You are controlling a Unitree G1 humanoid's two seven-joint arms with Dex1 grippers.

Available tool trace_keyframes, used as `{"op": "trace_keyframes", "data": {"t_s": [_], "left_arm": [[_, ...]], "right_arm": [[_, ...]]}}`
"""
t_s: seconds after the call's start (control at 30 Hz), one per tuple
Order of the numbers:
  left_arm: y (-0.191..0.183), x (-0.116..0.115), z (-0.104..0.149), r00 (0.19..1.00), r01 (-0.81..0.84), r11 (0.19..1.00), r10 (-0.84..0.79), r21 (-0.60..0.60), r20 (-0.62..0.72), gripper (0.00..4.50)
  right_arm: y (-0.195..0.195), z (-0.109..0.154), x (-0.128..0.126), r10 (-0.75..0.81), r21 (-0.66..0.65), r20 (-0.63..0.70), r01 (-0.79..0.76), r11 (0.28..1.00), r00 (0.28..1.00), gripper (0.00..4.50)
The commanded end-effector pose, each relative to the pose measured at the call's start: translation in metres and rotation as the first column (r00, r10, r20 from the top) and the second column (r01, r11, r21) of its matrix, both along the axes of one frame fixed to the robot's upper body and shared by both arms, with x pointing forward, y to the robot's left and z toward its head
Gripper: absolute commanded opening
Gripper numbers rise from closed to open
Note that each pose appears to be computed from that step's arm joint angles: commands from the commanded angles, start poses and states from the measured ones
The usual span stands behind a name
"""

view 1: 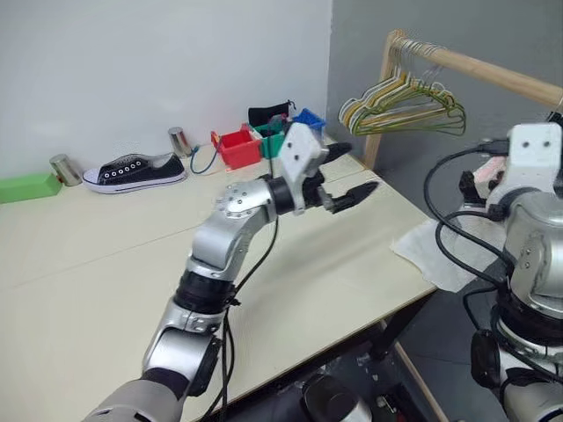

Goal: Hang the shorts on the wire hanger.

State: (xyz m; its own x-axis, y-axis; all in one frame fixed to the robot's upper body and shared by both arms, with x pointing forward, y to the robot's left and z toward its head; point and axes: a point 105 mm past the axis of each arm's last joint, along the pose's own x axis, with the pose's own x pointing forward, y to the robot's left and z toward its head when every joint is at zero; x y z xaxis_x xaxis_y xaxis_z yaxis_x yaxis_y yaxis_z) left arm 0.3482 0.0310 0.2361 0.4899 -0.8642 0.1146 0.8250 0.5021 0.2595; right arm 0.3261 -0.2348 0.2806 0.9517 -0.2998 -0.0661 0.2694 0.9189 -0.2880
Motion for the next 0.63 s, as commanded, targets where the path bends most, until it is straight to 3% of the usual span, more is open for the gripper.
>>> {"op": "trace_keyframes", "data": {"t_s": [0.03,0.13,0.3,0.43,0.63], "left_arm": [[0.04,0.013,0.006,0.975,-0.22,0.974,0.221,-0.053,0.0,4.5],[0.076,0.02,-0.016,0.907,-0.42,0.907,0.419,-0.032,-0.037,4.5],[0.115,0.005,-0.049,0.795,-0.599,0.801,0.591,-0.018,-0.134,4.5],[0.152,-0.013,-0.085,0.628,-0.764,0.645,0.752,0.023,-0.2,4.5],[0.183,-0.034,-0.124,0.478,-0.855,0.515,0.83,0.065,-0.288,4.5]], "right_arm": [[0.056,0.022,0.01,0.23,-0.067,0.013,-0.229,0.971,0.973,4.48],[0.086,-0.018,0.029,0.334,0.045,-0.048,-0.332,0.942,0.942,4.48],[0.113,-0.083,0.049,0.398,0.176,-0.075,-0.381,0.908,0.914,4.48],[0.135,-0.116,0.06,0.466,0.177,-0.047,-0.452,0.874,0.884,4.48],[0.131,-0.16,0.059,0.48,0.172,-0.084,-0.462,0.87,0.873,4.48]]}}
